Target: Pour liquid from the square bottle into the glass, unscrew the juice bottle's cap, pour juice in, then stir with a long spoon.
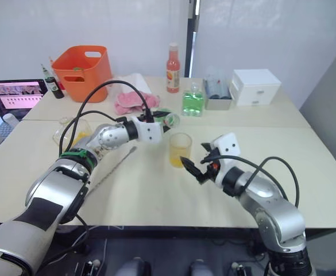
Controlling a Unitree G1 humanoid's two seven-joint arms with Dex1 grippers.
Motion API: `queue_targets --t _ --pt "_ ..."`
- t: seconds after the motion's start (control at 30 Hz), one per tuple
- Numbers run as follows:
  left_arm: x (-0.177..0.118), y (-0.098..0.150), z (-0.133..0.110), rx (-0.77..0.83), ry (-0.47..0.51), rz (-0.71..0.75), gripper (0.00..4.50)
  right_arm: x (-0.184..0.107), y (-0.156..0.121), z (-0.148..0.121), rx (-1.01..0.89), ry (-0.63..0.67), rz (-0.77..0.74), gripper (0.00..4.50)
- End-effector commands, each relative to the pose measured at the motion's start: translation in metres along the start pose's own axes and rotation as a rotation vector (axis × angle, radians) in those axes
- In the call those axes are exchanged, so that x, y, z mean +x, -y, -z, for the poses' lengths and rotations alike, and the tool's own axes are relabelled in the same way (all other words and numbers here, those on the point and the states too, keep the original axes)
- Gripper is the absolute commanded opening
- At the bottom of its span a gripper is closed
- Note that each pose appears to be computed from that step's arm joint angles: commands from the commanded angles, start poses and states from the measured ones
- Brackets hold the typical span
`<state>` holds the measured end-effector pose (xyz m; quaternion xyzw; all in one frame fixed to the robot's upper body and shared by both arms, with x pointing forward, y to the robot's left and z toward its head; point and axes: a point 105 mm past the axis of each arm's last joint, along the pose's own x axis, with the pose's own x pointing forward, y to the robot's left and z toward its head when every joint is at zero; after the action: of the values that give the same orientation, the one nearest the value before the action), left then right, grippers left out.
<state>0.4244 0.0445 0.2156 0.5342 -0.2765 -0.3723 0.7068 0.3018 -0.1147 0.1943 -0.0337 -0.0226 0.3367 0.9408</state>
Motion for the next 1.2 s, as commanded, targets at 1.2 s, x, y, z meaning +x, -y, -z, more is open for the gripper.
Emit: queue_targets --t 1.2 --pt "0.0151 -0.0231 -0.0193 0.415 0.046 -0.101 1.47 -0.0089 -0.0034 -0.018 0.009 0.077 0.033 4.45"
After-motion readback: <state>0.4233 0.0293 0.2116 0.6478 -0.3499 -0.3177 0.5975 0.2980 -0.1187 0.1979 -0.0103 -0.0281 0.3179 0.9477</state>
